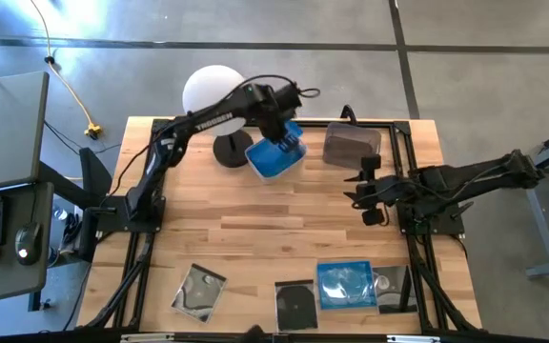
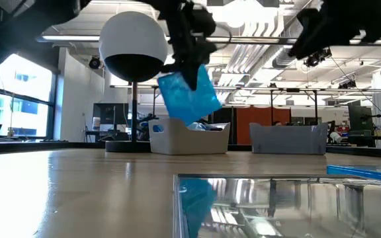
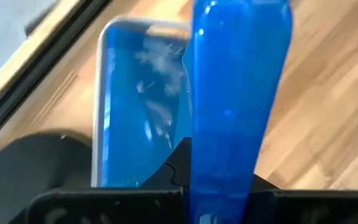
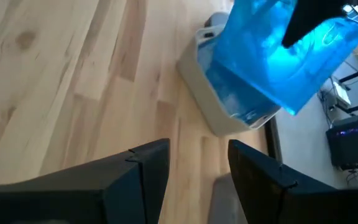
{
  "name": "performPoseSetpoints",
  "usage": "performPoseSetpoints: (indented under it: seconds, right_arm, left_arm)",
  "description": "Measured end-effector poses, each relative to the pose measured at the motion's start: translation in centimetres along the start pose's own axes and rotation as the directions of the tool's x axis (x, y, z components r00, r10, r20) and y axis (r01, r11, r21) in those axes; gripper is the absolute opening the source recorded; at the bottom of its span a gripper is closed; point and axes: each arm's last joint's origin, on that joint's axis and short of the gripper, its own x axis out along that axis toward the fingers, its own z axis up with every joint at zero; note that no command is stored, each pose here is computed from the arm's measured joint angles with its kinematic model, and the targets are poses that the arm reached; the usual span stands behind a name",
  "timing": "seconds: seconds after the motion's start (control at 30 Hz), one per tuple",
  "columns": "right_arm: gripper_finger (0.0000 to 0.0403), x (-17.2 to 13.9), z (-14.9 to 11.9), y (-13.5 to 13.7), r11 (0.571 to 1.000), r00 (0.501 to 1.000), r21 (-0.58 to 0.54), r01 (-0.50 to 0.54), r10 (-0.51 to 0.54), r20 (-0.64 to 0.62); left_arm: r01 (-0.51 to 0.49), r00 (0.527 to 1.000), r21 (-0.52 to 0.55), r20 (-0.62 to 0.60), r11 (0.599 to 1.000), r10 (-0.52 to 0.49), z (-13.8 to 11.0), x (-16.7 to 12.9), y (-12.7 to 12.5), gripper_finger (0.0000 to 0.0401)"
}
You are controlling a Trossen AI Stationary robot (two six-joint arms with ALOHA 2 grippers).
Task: Pick & place jewel cases by type
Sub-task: Put the left blue CD case into the gray bin, then put the blue CD case into the gray bin
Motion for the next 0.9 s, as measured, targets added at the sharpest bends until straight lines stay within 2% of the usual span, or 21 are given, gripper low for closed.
performPoseSetpoints:
  seconds: [0.13,0.23,0.43,0.5,0.63,0.77,0.9]
  right_arm:
    - [0.0158,0.8,-1.0,0.7,1.0,1.0,0.013,-0.006,0.006,-0.03]
    - [0.0158,1.1,-1.2,0.9,1.0,1.0,0.024,-0.001,0.001,-0.023]
    - [0.0158,1.2,-0.7,0.8,0.999,0.999,0.054,0.009,-0.011,0.041]
    - [0.0158,1.2,-0.6,0.8,0.998,0.999,0.061,0.001,-0.004,0.052]
    - [0.0158,1.2,-0.6,1.0,0.997,0.997,0.06,-0.038,0.035,0.064]
    - [0.0158,1.2,-0.5,1.0,0.997,0.997,0.059,-0.047,0.043,0.068]
    - [0.0158,1.2,-0.5,1.0,0.997,0.997,0.06,-0.047,0.043,0.068]
  left_arm:
    - [0.041,0.998,0.057,-0.044,0.998,-0.039,0.1,0.7,0.7,0.0006]
    - [0.076,0.996,0.126,-0.053,0.989,-0.07,0.1,0.9,0.2,0.0011]
    - [0.071,0.996,0.181,-0.065,0.981,-0.06,-0.3,1.2,-0.7,0.0062]
    - [0.05,0.997,0.186,-0.072,0.981,-0.037,-0.4,1.5,-1.0,0.0084]
    - [-0.054,0.997,0.161,-0.049,0.986,0.063,-0.5,1.6,-1.1,0.0115]
    - [-0.147,0.988,0.169,-0.03,0.975,0.154,-0.7,1.3,-1.2,0.0122]
    - [-0.146,0.988,0.173,-0.025,0.974,0.152,-0.7,0.7,-1.4,0.0123]
